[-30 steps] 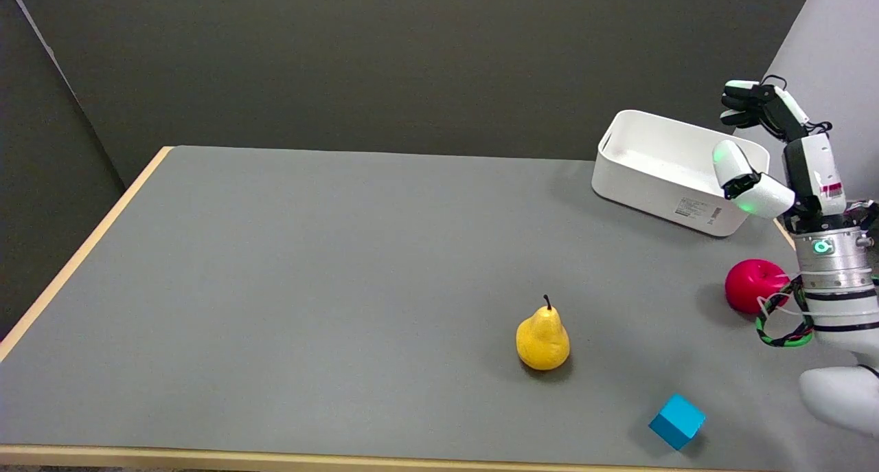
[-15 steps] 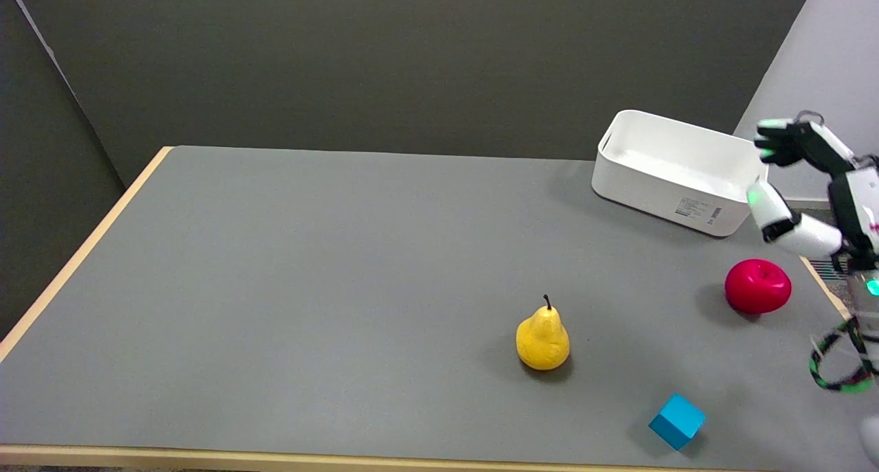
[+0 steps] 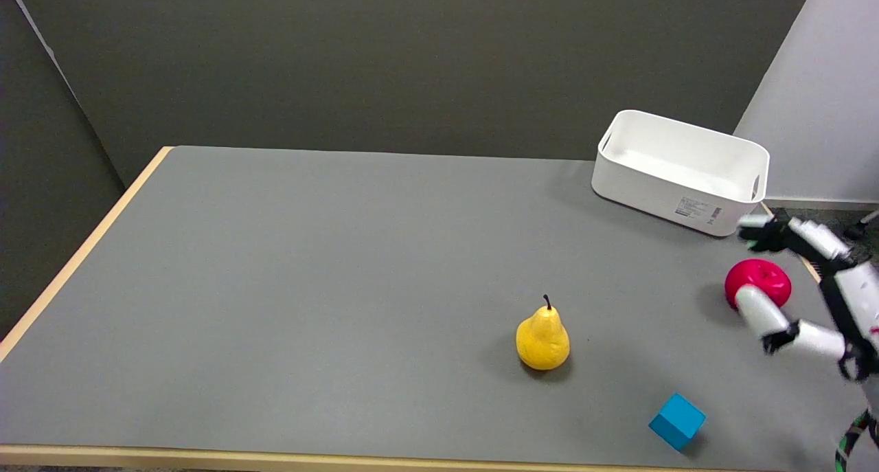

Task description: Pick up the cube.

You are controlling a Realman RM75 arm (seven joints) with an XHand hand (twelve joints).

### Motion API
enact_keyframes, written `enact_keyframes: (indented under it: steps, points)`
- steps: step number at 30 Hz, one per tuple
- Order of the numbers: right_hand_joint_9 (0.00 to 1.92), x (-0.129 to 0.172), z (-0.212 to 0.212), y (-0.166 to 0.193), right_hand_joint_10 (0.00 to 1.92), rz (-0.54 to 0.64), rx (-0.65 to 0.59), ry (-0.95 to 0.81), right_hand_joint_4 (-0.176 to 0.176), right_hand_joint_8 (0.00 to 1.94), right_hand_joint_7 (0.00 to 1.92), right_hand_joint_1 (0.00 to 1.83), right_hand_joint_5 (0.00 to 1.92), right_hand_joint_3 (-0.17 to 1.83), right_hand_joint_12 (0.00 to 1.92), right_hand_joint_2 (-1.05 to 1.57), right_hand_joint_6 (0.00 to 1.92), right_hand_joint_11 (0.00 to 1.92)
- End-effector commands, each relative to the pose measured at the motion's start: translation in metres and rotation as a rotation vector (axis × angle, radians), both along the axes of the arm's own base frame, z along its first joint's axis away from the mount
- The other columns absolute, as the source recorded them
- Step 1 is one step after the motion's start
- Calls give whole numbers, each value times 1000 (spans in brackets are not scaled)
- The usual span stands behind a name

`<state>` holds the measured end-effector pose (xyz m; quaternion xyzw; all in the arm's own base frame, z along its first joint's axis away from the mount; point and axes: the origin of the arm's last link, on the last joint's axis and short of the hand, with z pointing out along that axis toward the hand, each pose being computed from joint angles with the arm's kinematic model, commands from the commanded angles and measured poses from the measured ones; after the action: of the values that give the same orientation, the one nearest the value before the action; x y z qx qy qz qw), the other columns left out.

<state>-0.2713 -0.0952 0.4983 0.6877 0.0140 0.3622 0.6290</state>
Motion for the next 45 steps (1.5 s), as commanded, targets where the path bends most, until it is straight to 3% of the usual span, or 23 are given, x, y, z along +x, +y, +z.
enact_keyframes:
  steps: [1, 13, 24, 34, 45]
  points:
    - [532, -25, -84, 60, 1139, -102, 235, 53, 75, 657, 573, 399, 401, 839, 1551, 655, 793, 352]
    - [560, -22, -122, 52, 1193, -44, 271, 195, 73, 715, 603, 427, 433, 855, 1590, 630, 879, 384]
    - [562, -55, -125, 54, 1206, -211, 146, 341, 68, 734, 609, 445, 440, 855, 1621, 624, 896, 404]
    - [520, -76, -97, 66, 1150, -350, -13, 380, 66, 672, 574, 451, 401, 842, 1605, 618, 788, 381]
    - [507, -77, -77, 83, 1136, -391, -136, 385, 65, 627, 548, 459, 381, 843, 1593, 609, 730, 367]
